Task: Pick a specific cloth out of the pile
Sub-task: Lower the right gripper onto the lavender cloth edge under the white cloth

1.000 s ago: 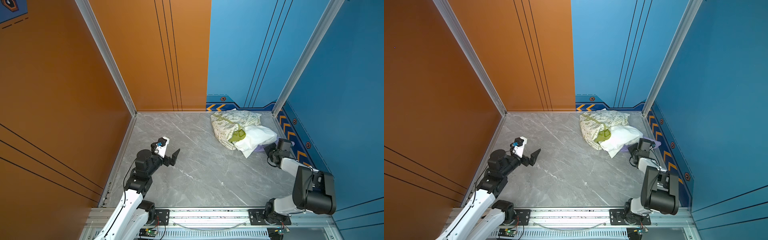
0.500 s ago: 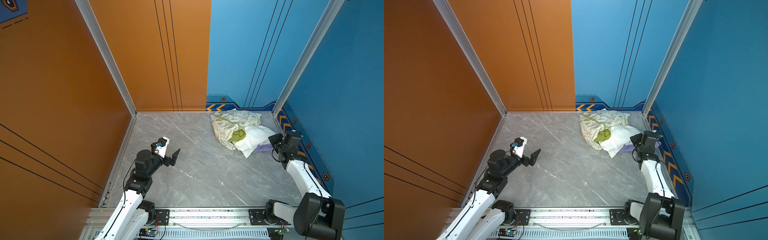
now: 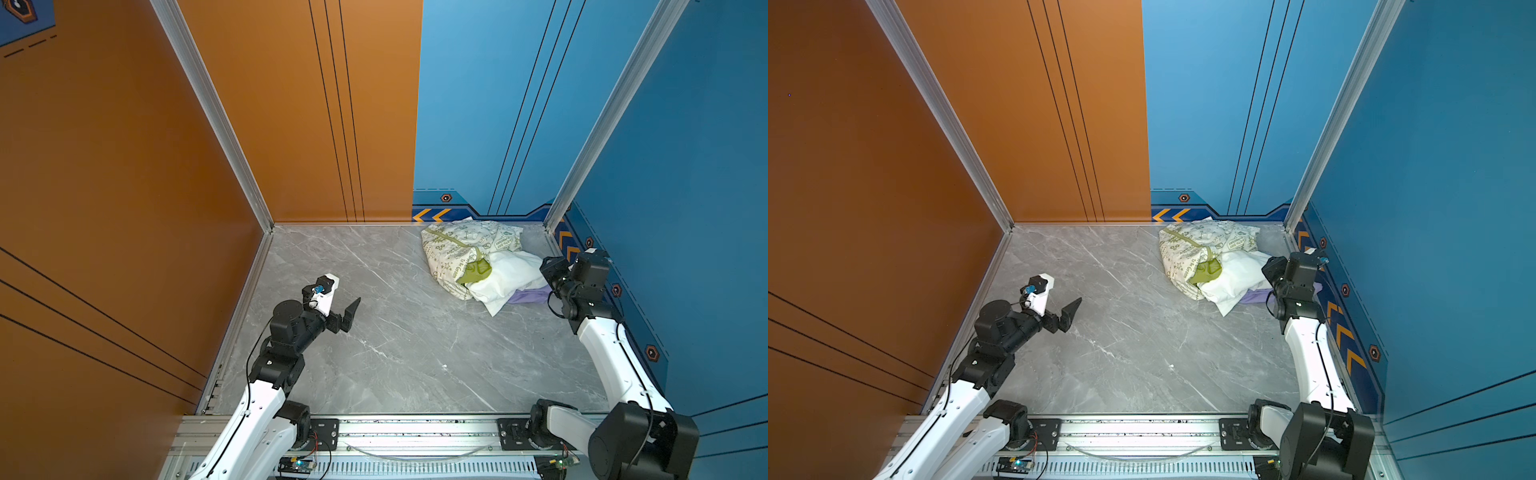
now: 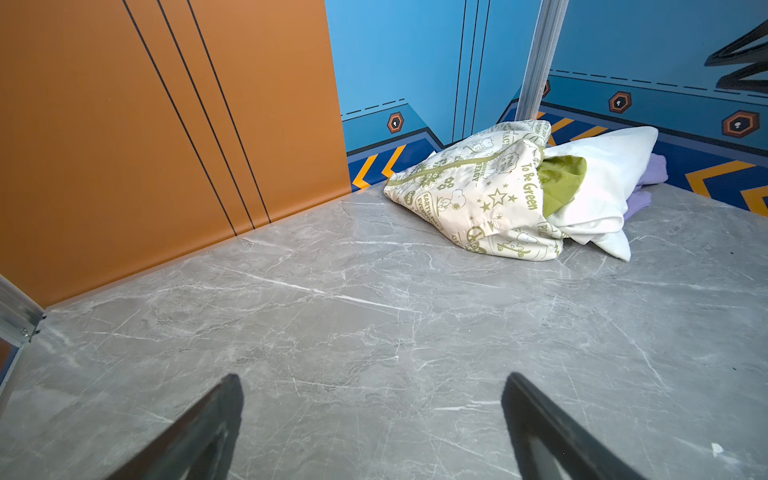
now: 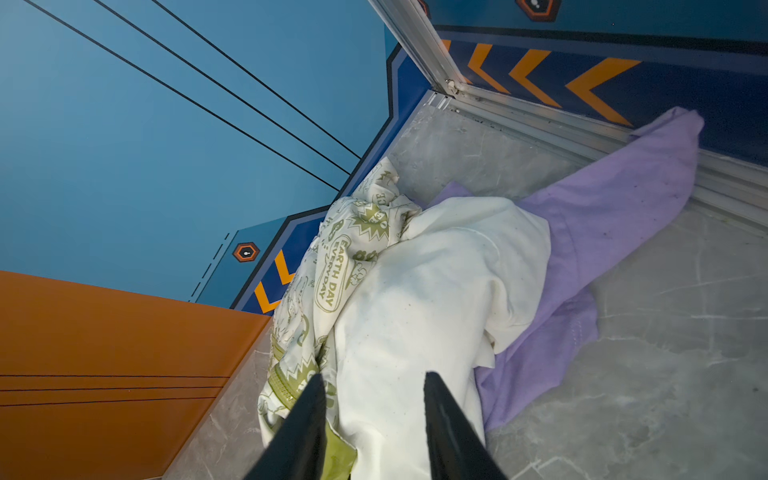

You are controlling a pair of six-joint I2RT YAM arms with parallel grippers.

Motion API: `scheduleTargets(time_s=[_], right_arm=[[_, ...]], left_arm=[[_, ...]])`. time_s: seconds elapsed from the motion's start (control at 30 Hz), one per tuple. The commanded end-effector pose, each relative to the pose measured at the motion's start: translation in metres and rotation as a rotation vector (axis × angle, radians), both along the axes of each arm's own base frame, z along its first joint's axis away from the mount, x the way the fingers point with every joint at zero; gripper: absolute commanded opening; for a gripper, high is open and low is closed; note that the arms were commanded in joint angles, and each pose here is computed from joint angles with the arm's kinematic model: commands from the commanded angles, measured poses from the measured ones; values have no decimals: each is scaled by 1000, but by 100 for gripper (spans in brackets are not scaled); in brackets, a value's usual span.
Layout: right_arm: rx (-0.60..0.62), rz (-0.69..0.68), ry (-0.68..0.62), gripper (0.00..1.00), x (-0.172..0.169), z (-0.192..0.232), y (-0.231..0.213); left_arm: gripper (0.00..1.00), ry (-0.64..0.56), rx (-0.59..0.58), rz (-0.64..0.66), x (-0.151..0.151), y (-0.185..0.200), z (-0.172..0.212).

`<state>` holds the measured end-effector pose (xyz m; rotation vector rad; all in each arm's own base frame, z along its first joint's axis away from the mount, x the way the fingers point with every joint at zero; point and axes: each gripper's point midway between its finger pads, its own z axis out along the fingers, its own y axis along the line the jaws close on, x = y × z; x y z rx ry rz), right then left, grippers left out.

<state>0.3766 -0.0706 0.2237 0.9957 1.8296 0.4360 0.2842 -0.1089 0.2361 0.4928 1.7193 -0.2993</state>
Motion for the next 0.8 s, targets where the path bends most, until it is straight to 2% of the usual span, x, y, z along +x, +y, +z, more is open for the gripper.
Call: scheduleTargets(time_s=[0.0, 0.1, 0.37, 0.77], right_arm=[[-4, -3, 153, 48, -7, -46, -1], [18, 1, 214, 53, -5, -74, 0], [54, -28, 343, 54, -5, -131, -5], [67, -73, 424, 50, -6, -173, -13]], left_arm=[[98, 6, 18, -7, -3, -2, -8], [98, 5, 19, -7, -3, -2, -8], [98, -1, 21, -10, -4, -2, -7], [98, -3, 19, -11, -4, -3, -6]])
